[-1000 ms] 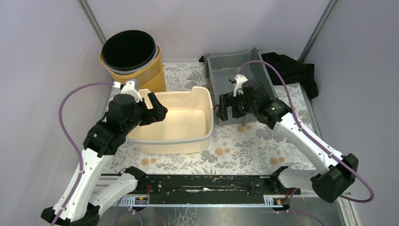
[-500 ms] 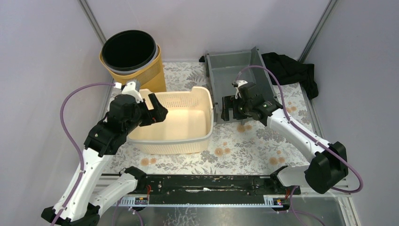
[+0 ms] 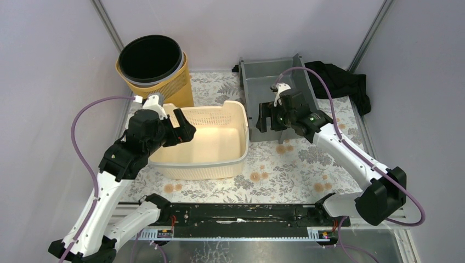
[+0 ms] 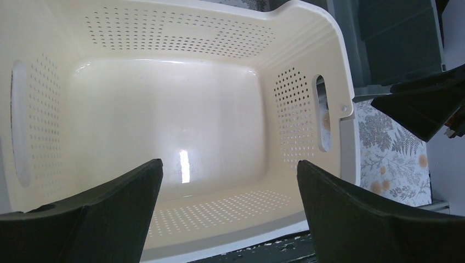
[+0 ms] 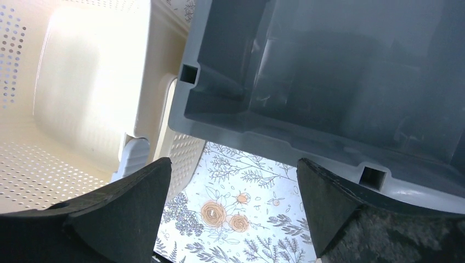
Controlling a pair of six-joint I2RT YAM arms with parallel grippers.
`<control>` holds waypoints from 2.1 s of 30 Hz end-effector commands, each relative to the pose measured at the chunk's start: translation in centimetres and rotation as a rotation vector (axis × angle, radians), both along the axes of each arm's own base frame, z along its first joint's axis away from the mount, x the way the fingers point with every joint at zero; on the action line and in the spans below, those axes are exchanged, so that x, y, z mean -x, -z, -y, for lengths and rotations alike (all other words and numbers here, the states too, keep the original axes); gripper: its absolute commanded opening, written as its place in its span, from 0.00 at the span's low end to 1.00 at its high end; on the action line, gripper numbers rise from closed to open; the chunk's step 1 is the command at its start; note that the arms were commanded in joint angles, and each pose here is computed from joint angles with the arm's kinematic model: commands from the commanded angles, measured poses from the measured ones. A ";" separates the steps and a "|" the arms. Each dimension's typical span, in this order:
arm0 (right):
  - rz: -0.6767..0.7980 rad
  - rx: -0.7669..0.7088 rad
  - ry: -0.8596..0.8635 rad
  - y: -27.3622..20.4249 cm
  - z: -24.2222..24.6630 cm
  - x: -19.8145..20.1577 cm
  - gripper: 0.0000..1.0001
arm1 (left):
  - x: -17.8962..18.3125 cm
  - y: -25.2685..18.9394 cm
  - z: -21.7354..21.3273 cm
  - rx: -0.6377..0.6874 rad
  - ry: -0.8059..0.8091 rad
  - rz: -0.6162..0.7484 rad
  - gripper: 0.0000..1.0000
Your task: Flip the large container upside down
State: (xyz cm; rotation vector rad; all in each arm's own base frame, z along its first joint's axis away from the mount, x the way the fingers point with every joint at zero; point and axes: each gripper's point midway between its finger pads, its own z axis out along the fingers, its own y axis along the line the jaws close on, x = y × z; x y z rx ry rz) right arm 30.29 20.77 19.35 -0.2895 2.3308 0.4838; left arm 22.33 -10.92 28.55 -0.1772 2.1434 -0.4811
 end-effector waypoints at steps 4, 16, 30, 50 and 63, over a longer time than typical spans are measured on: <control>0.130 -0.016 -0.040 -4.0 -2.2 -1.6 0.91 | -0.5 -1.1 0.2 0.001 0.014 0.038 1.00; 0.219 0.135 -0.132 -4.9 -5.7 0.1 0.91 | -0.5 -1.4 0.1 -0.004 0.014 0.042 1.00; 0.209 0.058 0.048 -9.0 -3.8 -9.3 0.82 | -0.3 -1.8 0.1 -0.007 0.024 0.046 1.00; 0.019 0.268 0.080 3.1 -6.2 -17.7 0.72 | 0.8 -2.1 -0.6 0.001 0.010 0.058 1.00; -0.097 0.288 0.255 7.2 2.5 -16.4 0.15 | 0.7 -1.6 -0.5 -0.003 0.012 0.043 1.00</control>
